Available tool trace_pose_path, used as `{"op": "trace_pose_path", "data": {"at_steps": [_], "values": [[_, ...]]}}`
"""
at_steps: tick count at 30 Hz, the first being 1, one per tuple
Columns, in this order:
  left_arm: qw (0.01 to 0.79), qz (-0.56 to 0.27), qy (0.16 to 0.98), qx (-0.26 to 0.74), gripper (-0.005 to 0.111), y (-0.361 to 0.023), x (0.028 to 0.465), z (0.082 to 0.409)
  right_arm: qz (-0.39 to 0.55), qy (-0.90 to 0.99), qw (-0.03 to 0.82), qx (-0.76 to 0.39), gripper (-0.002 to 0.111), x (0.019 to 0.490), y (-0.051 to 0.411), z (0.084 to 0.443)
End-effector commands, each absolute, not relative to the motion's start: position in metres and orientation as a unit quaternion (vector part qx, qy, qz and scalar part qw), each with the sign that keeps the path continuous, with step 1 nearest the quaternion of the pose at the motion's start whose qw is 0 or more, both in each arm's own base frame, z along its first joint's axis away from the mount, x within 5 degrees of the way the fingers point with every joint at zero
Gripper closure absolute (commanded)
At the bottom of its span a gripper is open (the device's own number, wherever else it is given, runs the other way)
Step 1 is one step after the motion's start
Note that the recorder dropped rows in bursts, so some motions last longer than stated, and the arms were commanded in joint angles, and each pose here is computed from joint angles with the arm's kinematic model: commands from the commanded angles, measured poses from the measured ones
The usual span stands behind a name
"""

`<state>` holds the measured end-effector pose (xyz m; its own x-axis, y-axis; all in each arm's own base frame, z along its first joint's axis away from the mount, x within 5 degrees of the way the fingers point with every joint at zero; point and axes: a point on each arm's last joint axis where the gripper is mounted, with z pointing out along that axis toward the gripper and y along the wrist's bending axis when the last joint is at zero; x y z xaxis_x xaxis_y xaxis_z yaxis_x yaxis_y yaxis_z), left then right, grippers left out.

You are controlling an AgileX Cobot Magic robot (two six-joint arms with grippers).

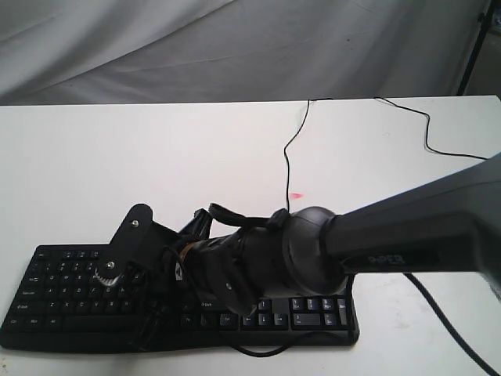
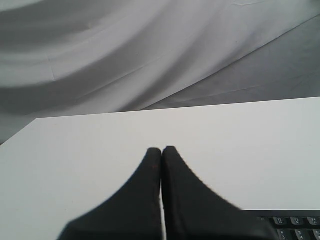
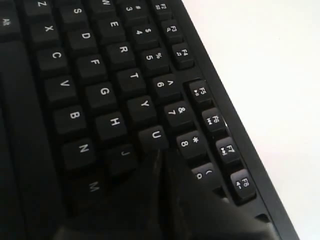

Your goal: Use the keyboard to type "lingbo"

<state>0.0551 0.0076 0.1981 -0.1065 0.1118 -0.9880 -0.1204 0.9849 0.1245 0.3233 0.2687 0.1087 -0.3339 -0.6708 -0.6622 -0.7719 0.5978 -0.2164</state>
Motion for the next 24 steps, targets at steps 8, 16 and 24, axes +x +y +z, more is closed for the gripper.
{"op": "trace_pose_path", "data": {"at_steps": [8,16,24], "values": [[0.667,0.084,0.740,-0.003,0.106,0.007,0.056,0.197,0.072,0.797,0.391,-0.455,0.108,0.319,0.267,0.154],[0.667,0.084,0.740,-0.003,0.106,0.007,0.056,0.197,0.082,0.779,0.386,-0.487,0.108,0.300,0.287,0.153],[0.667,0.084,0.740,-0.003,0.106,0.007,0.056,0.197,0.083,0.776,0.397,-0.483,0.108,0.302,0.291,0.145]]}}
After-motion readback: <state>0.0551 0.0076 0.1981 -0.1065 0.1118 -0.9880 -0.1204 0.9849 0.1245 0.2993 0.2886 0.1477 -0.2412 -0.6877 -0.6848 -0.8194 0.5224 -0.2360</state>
